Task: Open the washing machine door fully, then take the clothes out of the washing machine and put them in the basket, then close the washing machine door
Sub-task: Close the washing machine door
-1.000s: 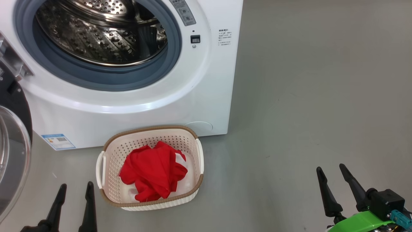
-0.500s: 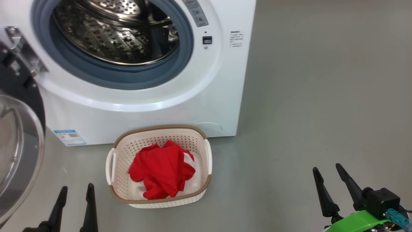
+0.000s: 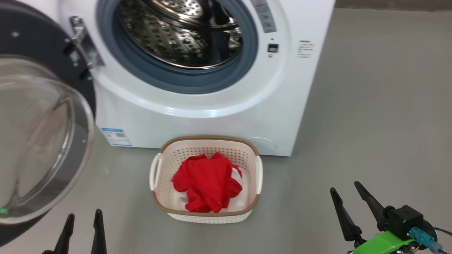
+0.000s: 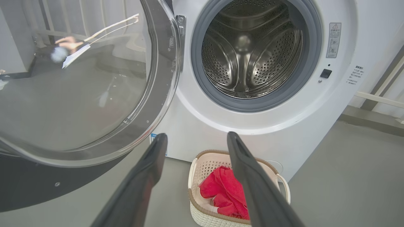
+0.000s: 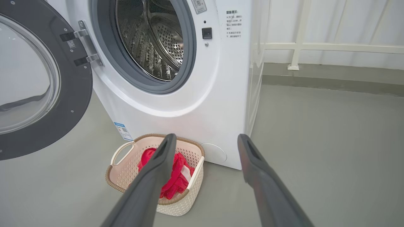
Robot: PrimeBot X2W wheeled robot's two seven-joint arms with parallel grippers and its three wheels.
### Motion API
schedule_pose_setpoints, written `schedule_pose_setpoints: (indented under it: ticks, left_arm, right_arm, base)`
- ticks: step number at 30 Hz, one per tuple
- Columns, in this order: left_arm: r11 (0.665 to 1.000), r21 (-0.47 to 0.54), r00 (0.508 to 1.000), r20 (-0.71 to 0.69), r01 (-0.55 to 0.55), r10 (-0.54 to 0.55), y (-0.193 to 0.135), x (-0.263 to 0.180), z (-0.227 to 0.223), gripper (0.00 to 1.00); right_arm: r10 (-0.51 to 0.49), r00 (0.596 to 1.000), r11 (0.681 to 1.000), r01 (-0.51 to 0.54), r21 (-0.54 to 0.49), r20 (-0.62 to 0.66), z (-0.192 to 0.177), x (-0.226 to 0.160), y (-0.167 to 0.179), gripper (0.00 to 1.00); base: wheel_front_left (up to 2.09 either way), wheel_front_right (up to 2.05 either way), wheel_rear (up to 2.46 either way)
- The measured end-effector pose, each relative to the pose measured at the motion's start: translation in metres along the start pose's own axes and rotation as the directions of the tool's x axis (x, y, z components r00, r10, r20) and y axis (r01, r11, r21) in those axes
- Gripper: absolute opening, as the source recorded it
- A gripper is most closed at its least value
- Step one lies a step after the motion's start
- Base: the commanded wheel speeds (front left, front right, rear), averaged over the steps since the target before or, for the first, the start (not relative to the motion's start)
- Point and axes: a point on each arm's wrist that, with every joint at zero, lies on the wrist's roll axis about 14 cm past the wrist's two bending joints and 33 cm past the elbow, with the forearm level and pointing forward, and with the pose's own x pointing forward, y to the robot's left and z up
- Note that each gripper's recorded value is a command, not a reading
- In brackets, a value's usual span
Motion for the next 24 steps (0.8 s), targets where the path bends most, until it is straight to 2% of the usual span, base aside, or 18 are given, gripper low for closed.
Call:
schedule_pose_setpoints:
  ticks: [9,24]
  left_arm:
    - [0.992,-0.031,0.993,0.013,-0.118,0.119,0.033,-0.03,0.004,1.0]
    - [0.954,-0.092,0.956,0.039,-0.285,0.29,0.072,-0.074,0.01,1.0]
  right_arm:
    - [0.145,0.989,0.989,-0.146,-0.014,-0.012,-0.001,0.023,0.043,1.0]
    - [0.348,0.936,0.937,-0.35,-0.028,-0.055,-0.011,0.047,0.109,1.0]
  base:
    - [0.0,0.0,0.0]
    - [0.0,0.0,0.0]
